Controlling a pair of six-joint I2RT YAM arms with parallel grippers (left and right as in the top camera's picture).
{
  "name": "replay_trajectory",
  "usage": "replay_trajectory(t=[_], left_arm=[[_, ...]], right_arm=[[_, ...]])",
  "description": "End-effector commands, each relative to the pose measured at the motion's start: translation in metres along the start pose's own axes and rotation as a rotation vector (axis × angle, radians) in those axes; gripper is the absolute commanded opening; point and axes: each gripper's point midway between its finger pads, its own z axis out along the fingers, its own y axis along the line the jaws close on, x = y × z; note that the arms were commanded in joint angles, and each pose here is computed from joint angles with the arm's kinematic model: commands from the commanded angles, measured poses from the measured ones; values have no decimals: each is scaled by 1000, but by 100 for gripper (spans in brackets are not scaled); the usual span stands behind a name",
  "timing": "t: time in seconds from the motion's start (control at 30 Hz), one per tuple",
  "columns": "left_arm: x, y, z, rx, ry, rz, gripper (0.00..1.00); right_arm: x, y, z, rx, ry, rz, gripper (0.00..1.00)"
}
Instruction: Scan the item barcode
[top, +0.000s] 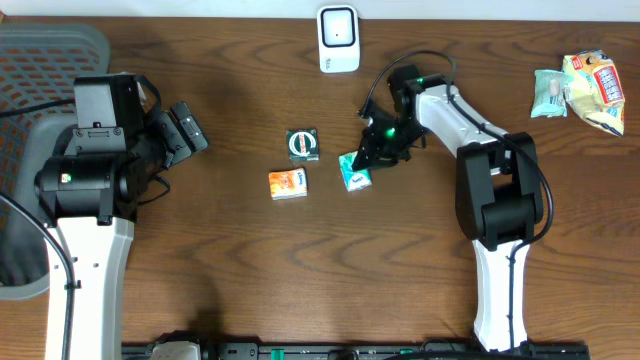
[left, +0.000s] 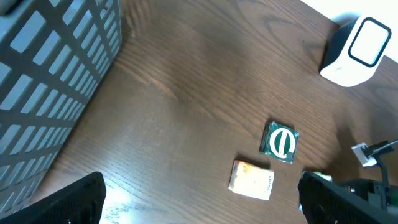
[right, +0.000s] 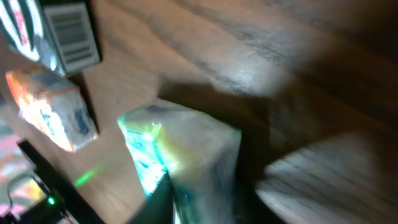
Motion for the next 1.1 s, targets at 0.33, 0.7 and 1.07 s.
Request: replay_trajectory(t=[0.33, 0.7, 1.07], left_arm=[[-4, 2, -2, -8, -13, 8, 98], [-4, 2, -2, -7, -13, 8, 98], [-4, 2, -2, -8, -13, 8, 98]], right_arm=[[-1, 59, -20, -450, -25, -79, 1], [-26, 80, -112, -914, -267, -166, 1], [-44, 49, -146, -886, -403, -230, 1]])
